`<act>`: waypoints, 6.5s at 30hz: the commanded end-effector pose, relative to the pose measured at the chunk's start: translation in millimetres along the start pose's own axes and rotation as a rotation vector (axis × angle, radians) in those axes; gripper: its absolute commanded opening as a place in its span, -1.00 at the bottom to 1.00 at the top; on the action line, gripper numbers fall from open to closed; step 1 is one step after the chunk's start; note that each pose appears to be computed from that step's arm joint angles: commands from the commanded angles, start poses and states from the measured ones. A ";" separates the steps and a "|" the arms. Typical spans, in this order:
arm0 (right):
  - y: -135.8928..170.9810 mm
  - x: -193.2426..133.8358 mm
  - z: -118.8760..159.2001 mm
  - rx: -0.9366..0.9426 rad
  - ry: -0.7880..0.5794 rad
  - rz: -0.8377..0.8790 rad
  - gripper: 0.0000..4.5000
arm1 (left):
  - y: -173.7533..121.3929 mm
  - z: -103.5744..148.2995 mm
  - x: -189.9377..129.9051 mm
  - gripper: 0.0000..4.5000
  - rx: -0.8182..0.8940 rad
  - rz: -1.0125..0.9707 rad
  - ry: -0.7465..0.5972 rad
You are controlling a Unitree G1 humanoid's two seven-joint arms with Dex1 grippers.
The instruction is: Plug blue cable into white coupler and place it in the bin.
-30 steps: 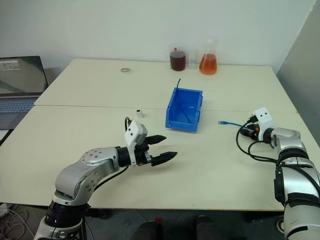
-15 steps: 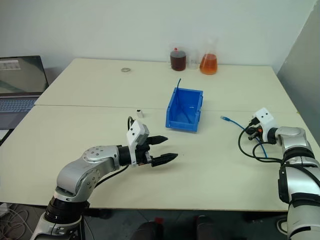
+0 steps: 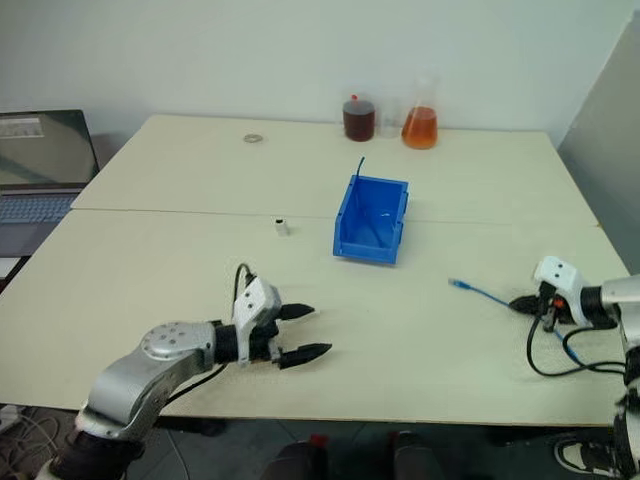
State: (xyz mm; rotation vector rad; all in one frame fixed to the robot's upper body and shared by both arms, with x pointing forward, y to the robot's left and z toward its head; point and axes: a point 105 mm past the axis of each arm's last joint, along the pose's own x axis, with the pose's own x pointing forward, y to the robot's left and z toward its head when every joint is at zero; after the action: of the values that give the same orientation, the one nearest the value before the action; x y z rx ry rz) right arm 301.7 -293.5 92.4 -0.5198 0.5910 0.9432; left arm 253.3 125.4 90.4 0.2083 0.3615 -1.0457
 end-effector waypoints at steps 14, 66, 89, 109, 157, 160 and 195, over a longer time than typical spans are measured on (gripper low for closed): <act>75.4 129.6 158.1 -0.112 -0.342 0.030 -0.98 | -6.7 -23.2 -89.1 1.00 -0.059 0.452 -0.069; 90.6 23.7 186.2 0.017 -0.526 0.001 0.98 | 158.2 27.7 -21.2 1.00 0.002 0.683 -0.077; 102.5 24.8 171.6 0.083 -0.511 -0.046 0.98 | 109.2 -5.0 33.5 1.00 0.465 -0.180 0.203; 100.1 18.4 165.8 0.077 -0.483 -0.074 1.00 | 121.2 -32.8 11.4 -0.36 0.275 -0.181 0.310; 103.8 17.1 230.0 0.621 -0.811 0.363 0.92 | -5.0 145.9 17.3 -0.89 -0.522 -0.545 -0.374; 105.5 17.2 230.5 0.626 -0.812 0.377 0.65 | -7.5 143.5 16.3 -0.89 -0.529 -0.553 -0.370; 95.4 14.2 233.7 0.646 -0.830 0.333 -0.92 | 1.5 127.9 -8.8 0.15 -0.435 -0.456 -0.351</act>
State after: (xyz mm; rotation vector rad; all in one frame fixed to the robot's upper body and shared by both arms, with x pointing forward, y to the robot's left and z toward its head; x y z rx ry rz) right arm 280.1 -82.2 222.6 0.5567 0.2595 1.1157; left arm 282.0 86.1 203.1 -0.5063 0.3581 -1.3701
